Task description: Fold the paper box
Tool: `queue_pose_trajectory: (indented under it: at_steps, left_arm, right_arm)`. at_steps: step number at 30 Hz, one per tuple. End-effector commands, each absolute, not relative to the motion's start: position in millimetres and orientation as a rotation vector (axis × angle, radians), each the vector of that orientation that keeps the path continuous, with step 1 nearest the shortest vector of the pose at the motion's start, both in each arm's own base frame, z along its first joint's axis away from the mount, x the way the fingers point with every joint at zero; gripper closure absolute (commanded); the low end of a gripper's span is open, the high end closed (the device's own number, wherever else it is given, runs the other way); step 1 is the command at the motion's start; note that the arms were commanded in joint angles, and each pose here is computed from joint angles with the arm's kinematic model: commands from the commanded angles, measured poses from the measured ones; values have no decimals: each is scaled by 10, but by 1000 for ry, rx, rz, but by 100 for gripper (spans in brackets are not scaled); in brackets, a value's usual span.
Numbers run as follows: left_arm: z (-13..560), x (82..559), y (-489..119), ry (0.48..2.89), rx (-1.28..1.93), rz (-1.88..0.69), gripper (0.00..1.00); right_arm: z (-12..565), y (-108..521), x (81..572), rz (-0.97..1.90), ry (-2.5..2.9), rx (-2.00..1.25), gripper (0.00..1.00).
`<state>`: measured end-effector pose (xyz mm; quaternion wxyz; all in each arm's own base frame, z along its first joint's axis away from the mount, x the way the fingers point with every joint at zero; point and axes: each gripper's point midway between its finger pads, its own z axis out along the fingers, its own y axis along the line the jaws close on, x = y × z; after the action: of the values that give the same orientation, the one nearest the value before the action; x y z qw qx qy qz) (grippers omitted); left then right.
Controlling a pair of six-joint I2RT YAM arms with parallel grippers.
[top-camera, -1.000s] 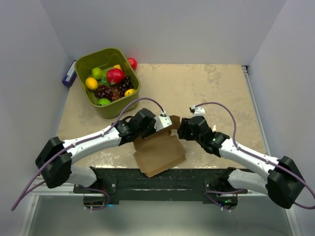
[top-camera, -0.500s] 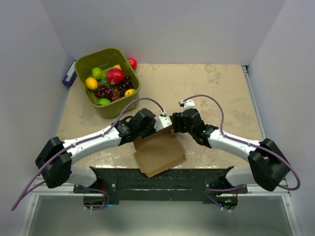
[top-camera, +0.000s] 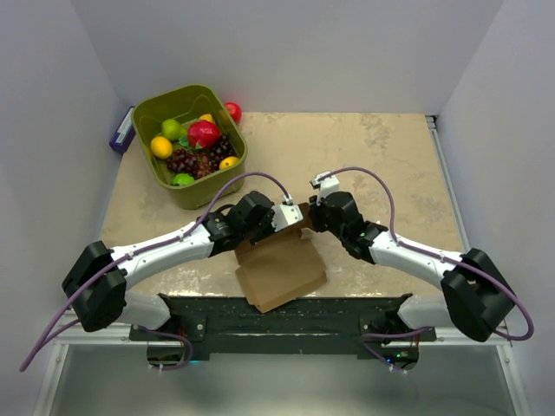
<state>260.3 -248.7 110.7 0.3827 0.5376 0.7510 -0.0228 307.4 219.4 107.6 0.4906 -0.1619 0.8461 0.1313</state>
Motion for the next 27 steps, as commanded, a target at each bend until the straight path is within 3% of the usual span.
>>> queue_pose_trajectory:
  at_steps: [1, 4, 27]
  left_arm:
    - [1044, 2600, -2473, 1933, 1373, -56, 80]
    - [1021, 2613, -2467, 1943, 1369, -45, 80]
    - [952, 2614, -2518, 1982, 1365, -62, 85]
  right_arm:
    - [1278, 2279, 3098, 369, 1972, -443, 86]
    - [1278, 2302, 3063, 391, 1982, -442, 96]
    - [1406, 2621, 2619, 530, 1983, -358, 100]
